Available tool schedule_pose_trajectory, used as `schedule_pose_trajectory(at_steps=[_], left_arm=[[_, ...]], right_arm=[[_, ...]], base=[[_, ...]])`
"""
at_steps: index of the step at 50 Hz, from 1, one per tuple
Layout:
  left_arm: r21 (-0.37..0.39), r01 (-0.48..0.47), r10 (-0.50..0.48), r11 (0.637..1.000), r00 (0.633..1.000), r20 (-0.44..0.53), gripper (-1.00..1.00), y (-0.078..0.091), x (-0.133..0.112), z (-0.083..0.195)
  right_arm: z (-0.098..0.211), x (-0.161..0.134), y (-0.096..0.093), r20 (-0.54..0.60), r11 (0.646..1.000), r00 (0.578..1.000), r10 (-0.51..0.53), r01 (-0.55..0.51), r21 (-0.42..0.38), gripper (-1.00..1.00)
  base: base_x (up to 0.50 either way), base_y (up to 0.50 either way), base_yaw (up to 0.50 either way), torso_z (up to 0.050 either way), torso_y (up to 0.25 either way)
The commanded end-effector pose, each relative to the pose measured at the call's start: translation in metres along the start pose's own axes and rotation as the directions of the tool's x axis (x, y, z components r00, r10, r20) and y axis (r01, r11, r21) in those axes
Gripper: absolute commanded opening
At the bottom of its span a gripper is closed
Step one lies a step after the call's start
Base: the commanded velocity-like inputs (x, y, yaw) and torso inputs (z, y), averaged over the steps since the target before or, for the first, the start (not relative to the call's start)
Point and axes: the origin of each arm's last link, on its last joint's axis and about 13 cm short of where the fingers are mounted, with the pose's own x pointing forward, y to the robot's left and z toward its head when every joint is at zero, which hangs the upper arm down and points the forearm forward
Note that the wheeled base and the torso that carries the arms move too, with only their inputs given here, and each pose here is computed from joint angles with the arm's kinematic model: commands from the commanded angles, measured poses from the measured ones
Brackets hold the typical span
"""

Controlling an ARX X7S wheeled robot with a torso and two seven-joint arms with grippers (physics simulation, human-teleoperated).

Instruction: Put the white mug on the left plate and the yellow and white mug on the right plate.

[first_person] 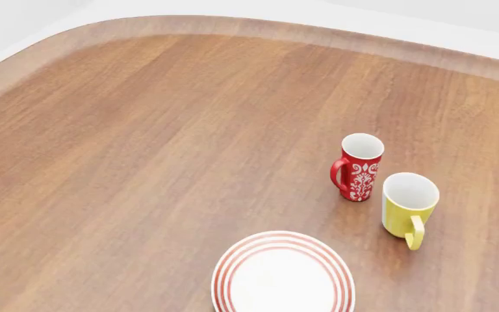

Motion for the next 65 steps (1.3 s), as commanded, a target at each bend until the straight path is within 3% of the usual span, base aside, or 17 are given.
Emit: schedule_pose_trajectory(at_steps=[1,32,65], left_arm=[[-0.004,-0.003,0.003,1.0,1.0,0.002,1.0,0.001,-0.002,0.0],[-0.004,-0.003,0.003,1.0,1.0,0.001,1.0,0.0,0.001,0.001],[-0.012,-0.011,0.011,1.0,1.0,0.005,1.0,0.001,-0.002,0.002]], right_arm=[[-0.003,0.008,-0.002,-0.048,1.0,0.999,0.026,-0.026,-0.002,1.0],[-0.008,0.017,-0.015,-0.067,0.998,0.998,0.018,-0.014,0.057,1.0],[-0.019,0.029,-0.011,-0.109,0.994,0.991,0.079,-0.07,0.086,1.0]], base=[[0.0,0.0,0.0,0.0,0.0],[0.0,0.0,0.0,0.0,0.0],[0.0,0.0,0.0,0.0,0.0]])
